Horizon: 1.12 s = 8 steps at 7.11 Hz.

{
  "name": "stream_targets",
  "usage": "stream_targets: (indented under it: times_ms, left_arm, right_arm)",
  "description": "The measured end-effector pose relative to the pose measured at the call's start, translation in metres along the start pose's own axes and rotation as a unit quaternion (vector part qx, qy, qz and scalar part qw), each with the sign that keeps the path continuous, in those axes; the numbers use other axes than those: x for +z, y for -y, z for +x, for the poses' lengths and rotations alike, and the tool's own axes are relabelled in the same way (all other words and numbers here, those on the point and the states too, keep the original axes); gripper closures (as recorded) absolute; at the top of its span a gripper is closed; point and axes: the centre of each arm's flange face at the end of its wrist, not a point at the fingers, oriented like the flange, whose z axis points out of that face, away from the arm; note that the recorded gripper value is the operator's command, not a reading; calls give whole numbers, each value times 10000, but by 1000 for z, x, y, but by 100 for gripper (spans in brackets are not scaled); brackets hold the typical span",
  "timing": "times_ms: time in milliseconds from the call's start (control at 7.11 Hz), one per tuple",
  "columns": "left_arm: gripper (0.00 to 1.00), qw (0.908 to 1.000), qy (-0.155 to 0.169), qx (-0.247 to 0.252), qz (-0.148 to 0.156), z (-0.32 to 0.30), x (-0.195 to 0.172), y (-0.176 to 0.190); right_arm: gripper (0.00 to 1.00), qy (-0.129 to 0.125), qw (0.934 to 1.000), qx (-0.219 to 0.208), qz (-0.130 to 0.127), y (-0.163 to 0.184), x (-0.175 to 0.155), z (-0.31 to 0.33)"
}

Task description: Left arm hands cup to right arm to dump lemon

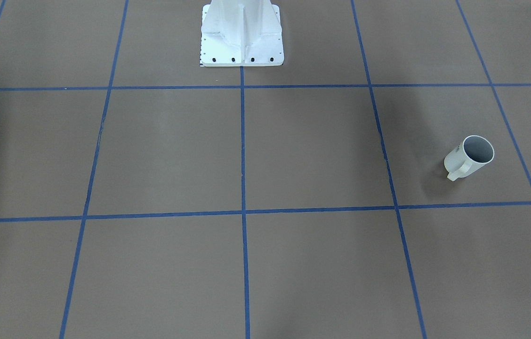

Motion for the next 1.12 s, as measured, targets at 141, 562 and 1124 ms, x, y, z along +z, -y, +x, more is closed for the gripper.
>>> stream_targets:
  times_ms: [141, 562, 1124]
  left_arm:
    - [0, 9999, 85, 54, -52, -22, -20, -7]
    - [0, 9965, 681, -359, -335, -75, -38, -42]
    - [0, 9954, 757, -465, -367, -74, -48, -64]
  right_arm:
    - [0, -12, 10000, 85, -14, -10, -7, 16]
    - [0, -174, 9983, 409, -386, -30, -5, 35]
    - [0, -304, 9970, 503, -503, -43, 2, 40]
